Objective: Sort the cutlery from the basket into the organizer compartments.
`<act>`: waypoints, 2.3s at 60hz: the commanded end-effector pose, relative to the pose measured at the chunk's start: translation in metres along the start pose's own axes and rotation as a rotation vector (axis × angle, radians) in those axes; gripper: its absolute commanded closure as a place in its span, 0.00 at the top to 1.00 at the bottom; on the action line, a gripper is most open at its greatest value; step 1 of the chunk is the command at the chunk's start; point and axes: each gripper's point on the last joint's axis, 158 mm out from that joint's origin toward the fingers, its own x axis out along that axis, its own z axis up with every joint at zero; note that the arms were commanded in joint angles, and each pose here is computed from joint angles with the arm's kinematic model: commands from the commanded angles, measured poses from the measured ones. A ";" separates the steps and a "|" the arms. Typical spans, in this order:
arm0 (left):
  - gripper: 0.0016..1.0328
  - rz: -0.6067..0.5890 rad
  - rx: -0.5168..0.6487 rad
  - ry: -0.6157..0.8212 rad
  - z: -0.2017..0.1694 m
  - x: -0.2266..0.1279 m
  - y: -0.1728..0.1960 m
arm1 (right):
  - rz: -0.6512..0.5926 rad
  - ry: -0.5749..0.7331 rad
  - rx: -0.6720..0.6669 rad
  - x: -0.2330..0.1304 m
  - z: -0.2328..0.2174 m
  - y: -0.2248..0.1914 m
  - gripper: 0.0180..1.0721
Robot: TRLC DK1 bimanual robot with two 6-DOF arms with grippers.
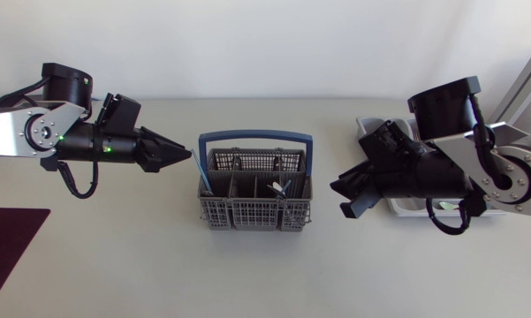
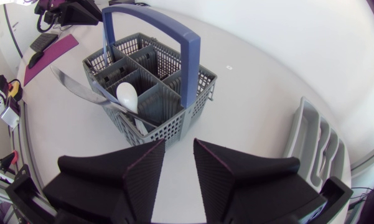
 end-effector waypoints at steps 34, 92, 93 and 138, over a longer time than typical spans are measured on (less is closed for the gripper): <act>0.29 0.054 0.021 0.030 0.001 0.026 -0.003 | 0.015 0.032 0.019 0.002 -0.018 0.008 0.36; 0.04 0.187 0.262 -0.125 0.038 -0.029 -0.059 | 0.022 0.029 0.006 -0.006 -0.021 0.015 0.36; 0.04 0.190 0.268 -0.126 0.039 -0.029 -0.060 | 0.022 0.029 0.004 -0.007 -0.021 0.015 0.36; 0.03 0.051 0.213 -0.237 0.137 -0.128 -0.147 | 0.078 -0.172 -0.174 -0.084 0.051 0.061 0.45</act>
